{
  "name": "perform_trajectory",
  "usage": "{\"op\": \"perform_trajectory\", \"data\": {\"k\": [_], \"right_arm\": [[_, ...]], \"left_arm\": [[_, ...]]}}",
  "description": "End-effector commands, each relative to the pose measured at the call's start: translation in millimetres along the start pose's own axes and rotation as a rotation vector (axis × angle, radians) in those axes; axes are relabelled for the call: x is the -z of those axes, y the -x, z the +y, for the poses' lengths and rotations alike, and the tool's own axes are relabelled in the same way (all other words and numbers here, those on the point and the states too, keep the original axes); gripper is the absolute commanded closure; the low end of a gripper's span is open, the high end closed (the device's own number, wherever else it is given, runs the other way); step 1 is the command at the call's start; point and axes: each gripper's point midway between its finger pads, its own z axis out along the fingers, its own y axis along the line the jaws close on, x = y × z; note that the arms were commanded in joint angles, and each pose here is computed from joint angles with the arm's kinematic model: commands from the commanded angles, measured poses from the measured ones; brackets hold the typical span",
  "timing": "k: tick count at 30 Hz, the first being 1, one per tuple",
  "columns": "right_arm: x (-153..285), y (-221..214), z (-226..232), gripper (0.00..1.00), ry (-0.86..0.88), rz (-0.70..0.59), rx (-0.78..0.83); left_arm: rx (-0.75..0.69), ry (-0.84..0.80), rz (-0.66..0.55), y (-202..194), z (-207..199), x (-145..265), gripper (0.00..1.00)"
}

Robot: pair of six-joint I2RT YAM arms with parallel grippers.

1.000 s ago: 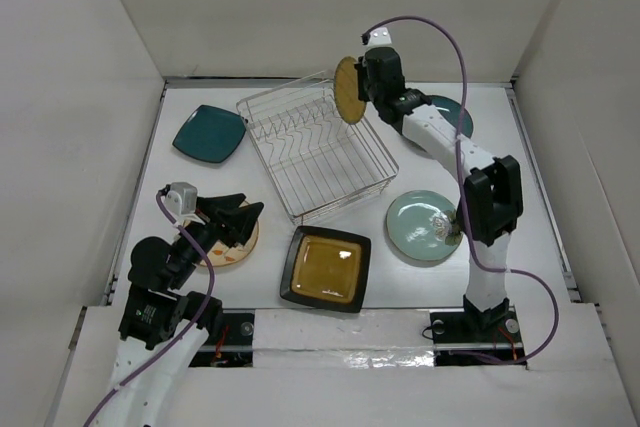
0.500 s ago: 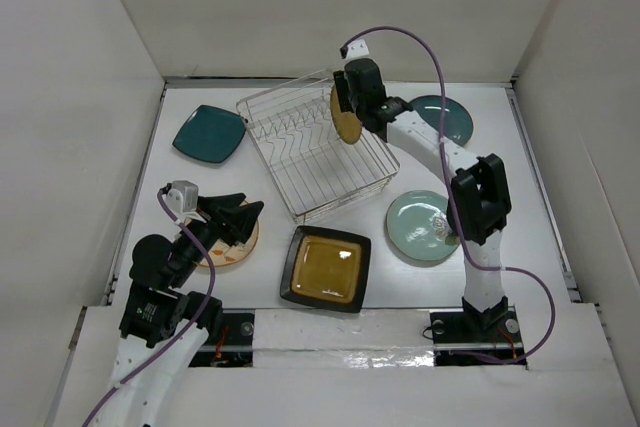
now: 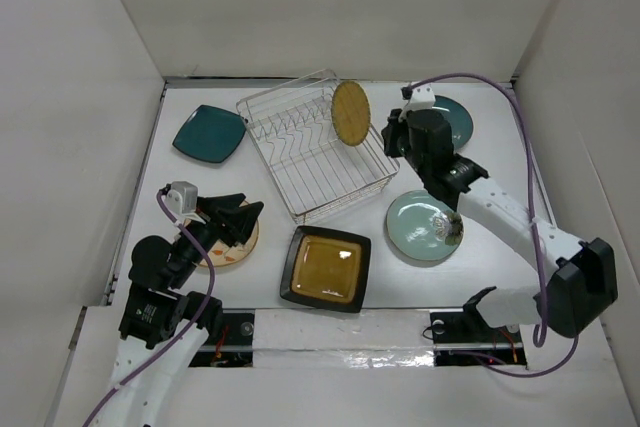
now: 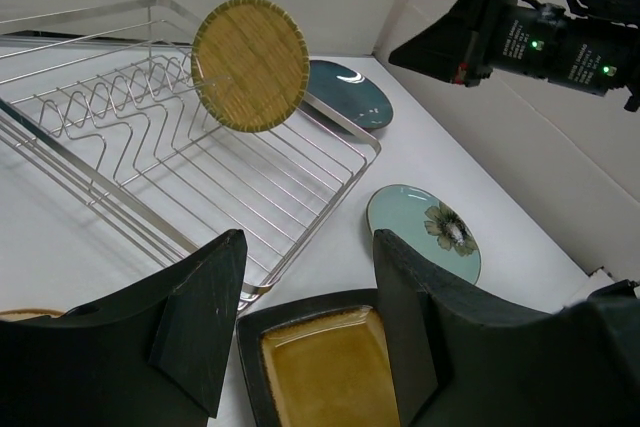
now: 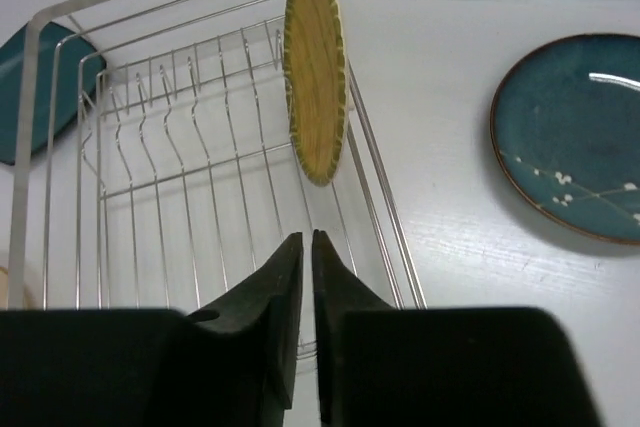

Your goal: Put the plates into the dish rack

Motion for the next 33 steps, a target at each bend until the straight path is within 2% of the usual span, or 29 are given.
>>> {"op": "perform_trajectory", "data": {"k": [1,3,4,7,8,9,11,12,13,15,16,19,21,22,25,28,33], "right_arm": [[3.5,-18.2,-4.8,0.83,0.001,0.011,-0.044],[-0.9,-16.6,-10.6,0.66,-0.013,0.053,-0.031],[-9.0,-21.5,-6.7,0.44,-0.003,0.075,-0.025],[-26.8,3.3,-0.1,0.22,0.014,0.016,-0.030],[-43.5,-8.1,2.3,0.21,0.010,0.048,-0.016],[-53.3,12.2,0.8,0.21,-0.001,0.016,-0.023],[-75.5,16.2,-9.3,0.21,-0.032,0.025,-0.023],[-93.8,-2.6,-10.1,0.22,-0.048,0.077,-0.010],[-102.4,16.9,-11.4,0.24,-0.057,0.041,-0.018],[-123.8,11.6,-18.1,0.27,-0.089,0.038,-0.006],[-130.3,24.1,-20.9,0.29,-0.094,0.016,-0.016],[-151.5,10.9,-24.5,0.36,-0.103,0.059,-0.008],[-156.6,18.9,-23.4,0.47,-0.107,0.048,0.002],[-159.8,17.7,-24.7,0.63,-0.114,0.048,0.007],[-158.4,30.2,-17.0,0.87,-0.127,0.007,0.023],[-156.0,47.0,-8.0,1.00,-0.118,-0.042,0.075],[-158.6,68.9,-4.4,1.00,-0.161,-0.092,0.197]], "left_arm": [[-0.016,-0.047,-0.041,10.2,-10.2,1.4,0.50],[-0.017,-0.049,-0.035,9.2,-10.2,0.4,0.50],[-0.014,-0.047,-0.031,8.4,-9.7,-0.3,0.50],[-0.013,-0.046,-0.037,9.3,-9.9,0.6,0.50],[-0.014,-0.043,-0.040,9.8,-9.4,1.1,0.50],[-0.015,-0.046,-0.042,10.2,-10.0,1.6,0.50],[-0.015,-0.044,-0.046,11.1,-9.9,1.8,0.50],[-0.015,-0.045,-0.044,10.6,-10.0,1.9,0.50],[-0.014,-0.047,-0.045,10.8,-10.4,1.9,0.50],[-0.013,-0.044,-0.043,10.4,-9.9,1.6,0.50],[-0.014,-0.045,-0.041,10.0,-9.9,1.4,0.50],[-0.013,-0.046,-0.035,9.1,-9.7,0.1,0.50],[-0.012,-0.047,-0.031,8.4,-9.7,-0.3,0.50],[-0.013,-0.047,-0.030,8.1,-9.5,-0.6,0.50],[-0.013,-0.044,-0.028,7.6,-8.9,-0.8,0.50],[-0.011,-0.040,-0.023,6.8,-7.8,-2.2,0.50],[-0.008,-0.032,-0.016,5.1,-5.9,-3.4,0.50]]}}
